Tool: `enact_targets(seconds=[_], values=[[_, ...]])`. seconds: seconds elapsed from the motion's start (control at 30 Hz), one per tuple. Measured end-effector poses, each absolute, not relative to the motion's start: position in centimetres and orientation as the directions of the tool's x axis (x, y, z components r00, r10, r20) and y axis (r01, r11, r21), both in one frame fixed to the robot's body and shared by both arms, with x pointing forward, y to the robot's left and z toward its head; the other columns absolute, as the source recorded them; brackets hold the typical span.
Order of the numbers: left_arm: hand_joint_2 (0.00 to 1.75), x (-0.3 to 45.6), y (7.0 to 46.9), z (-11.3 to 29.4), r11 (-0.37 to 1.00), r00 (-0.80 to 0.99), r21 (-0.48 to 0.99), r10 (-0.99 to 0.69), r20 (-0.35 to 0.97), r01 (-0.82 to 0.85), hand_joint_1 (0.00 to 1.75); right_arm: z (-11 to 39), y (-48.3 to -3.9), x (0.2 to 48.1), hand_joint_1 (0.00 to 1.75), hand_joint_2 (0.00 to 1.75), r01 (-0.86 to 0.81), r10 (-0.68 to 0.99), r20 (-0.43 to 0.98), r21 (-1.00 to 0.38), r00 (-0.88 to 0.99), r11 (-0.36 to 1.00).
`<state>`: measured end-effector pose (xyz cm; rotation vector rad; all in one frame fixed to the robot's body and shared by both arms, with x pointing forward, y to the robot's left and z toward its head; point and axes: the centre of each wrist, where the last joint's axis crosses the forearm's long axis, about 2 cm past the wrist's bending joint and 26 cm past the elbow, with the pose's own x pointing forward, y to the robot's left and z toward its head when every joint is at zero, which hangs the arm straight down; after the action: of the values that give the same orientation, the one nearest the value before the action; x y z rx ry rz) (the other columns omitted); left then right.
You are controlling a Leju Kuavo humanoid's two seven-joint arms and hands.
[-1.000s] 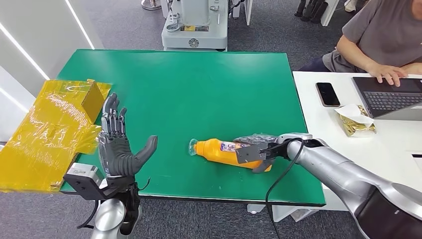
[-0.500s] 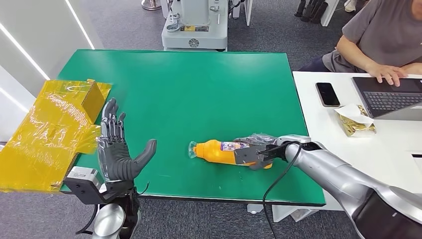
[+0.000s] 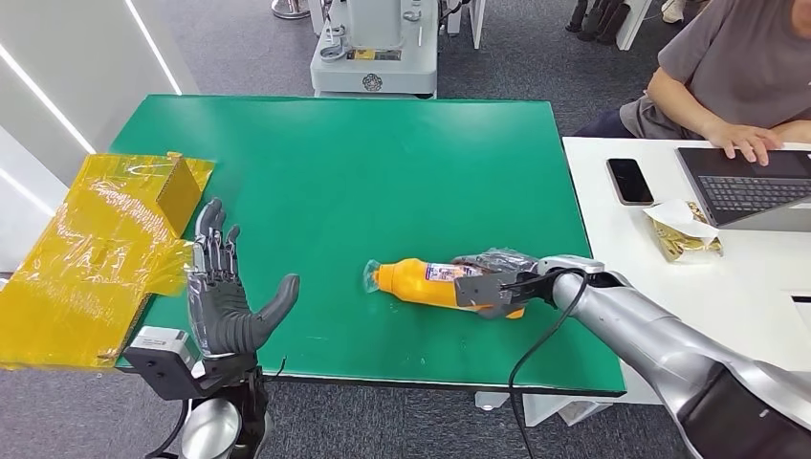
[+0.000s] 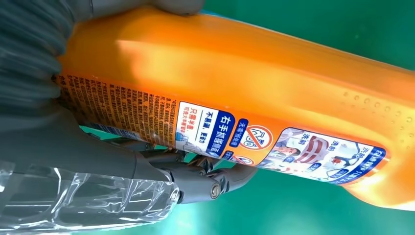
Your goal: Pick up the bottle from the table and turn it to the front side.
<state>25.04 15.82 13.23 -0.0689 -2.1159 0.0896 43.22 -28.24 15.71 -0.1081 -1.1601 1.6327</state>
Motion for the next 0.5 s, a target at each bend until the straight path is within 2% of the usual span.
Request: enact_targets(seconds=[0.33, 0.5], values=[[1.75, 24.6, 16.0, 13.3, 0.996, -0.525, -0.091, 0.07, 0.848, -0.015, 0.0, 15.4, -26.5, 42.5, 1.75, 1.75, -0.481, 0.723, 0.515, -0.829, -0.461, 0.284], [1.75, 24.6, 16.1, 13.3, 0.995, -0.525, -0.092, 0.062, 0.849, -0.03, 0.0, 16.4, -24.8, 42.0, 1.75, 1.75, -0.271, 0.675, 0.513, -0.857, -0.53, 0.438]])
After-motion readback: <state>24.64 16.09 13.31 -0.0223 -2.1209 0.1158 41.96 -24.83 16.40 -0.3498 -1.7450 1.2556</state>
